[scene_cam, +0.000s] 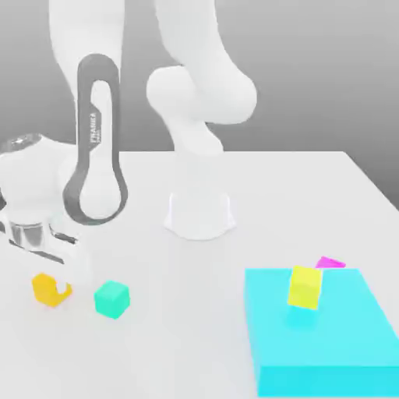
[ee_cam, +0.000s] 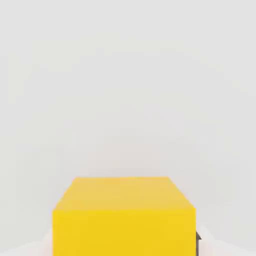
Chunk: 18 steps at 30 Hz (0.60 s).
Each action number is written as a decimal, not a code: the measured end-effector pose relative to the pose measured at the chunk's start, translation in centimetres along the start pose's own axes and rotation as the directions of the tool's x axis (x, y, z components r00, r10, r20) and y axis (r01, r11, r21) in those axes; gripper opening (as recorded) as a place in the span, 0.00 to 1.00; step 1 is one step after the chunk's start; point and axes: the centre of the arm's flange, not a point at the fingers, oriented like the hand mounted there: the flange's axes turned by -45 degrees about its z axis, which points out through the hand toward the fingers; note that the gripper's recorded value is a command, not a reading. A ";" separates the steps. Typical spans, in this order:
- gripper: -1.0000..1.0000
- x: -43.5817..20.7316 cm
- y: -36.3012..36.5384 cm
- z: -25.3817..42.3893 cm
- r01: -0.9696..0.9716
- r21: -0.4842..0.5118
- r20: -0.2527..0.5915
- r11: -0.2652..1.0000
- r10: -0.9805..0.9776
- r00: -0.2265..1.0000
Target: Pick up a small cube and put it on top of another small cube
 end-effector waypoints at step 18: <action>0.00 -3.4 -12.2 -1.9 0.507 0.004 -0.002 0.862 -0.507 0.862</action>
